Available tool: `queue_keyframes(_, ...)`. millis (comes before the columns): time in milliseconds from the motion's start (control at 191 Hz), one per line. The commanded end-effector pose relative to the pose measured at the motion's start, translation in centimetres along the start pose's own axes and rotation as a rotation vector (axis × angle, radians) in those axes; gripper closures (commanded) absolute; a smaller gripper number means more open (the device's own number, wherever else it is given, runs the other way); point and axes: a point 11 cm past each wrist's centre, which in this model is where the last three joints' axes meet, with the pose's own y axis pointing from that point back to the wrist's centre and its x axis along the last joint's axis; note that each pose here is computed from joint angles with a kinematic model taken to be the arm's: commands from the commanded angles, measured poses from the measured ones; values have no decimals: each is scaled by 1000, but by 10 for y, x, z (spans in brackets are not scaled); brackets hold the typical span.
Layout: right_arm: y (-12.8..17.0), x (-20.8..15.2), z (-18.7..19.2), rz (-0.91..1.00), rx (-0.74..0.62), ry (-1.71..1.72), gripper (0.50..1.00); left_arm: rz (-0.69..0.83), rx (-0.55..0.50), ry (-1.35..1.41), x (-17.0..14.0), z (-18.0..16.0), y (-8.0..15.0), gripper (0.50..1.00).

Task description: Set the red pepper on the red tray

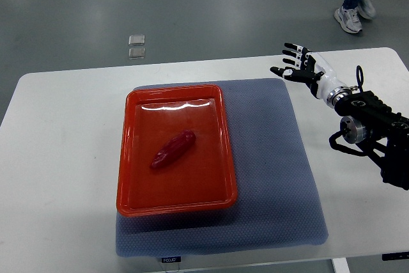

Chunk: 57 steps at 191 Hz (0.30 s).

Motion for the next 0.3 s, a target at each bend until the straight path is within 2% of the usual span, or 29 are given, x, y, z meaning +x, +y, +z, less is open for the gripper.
queue_keyframes(0, 4, 3, 8, 8, -14, -4, 595, 0, 1, 0, 0, 0, 0, 500)
queue_keyframes(293, 4, 7, 5, 26, 2, 3, 589, 0, 0, 0, 0, 0, 0, 500)
